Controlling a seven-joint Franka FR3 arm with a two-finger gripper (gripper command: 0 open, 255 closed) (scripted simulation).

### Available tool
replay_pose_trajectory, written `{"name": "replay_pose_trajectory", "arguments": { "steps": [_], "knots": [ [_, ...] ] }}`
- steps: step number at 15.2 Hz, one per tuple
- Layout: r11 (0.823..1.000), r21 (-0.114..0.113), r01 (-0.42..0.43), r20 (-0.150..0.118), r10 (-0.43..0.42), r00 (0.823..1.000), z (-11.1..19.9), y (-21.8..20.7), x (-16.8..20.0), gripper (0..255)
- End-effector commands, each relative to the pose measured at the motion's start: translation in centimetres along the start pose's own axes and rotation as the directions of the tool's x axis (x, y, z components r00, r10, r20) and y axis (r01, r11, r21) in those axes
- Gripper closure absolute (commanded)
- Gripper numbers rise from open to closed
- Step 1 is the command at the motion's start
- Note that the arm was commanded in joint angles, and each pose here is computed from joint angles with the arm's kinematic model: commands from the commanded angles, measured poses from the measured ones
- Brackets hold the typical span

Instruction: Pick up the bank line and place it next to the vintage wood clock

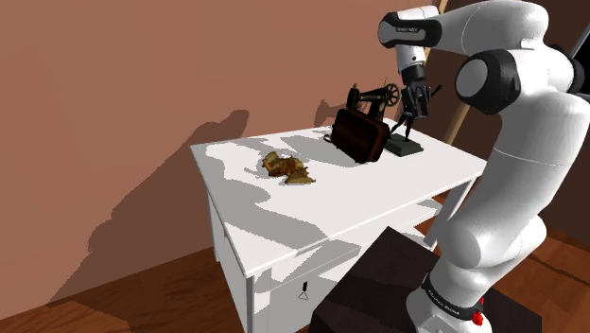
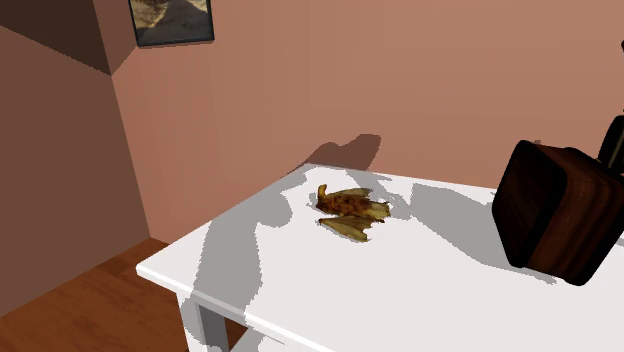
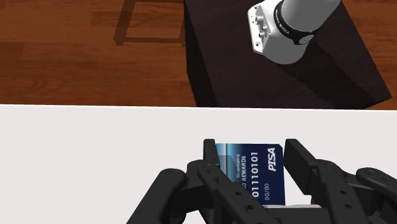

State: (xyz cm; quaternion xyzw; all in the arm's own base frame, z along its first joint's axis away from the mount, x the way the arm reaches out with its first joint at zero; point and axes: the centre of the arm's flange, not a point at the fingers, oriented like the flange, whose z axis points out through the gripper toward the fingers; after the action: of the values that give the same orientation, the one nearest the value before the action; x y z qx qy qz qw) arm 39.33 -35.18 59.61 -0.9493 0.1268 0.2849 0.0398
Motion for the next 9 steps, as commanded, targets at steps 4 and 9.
{"name": "replay_pose_trajectory", "arguments": {
  "steps": [4,9],
  "knots": [
    [1.000,-0.001,0.002,0.000,-0.002,1.000,0.2,4.8,0.5,255],
    [1.000,-0.001,0.002,0.000,-0.002,1.000,2.4,4.8,2.0,255]
  ]
}}
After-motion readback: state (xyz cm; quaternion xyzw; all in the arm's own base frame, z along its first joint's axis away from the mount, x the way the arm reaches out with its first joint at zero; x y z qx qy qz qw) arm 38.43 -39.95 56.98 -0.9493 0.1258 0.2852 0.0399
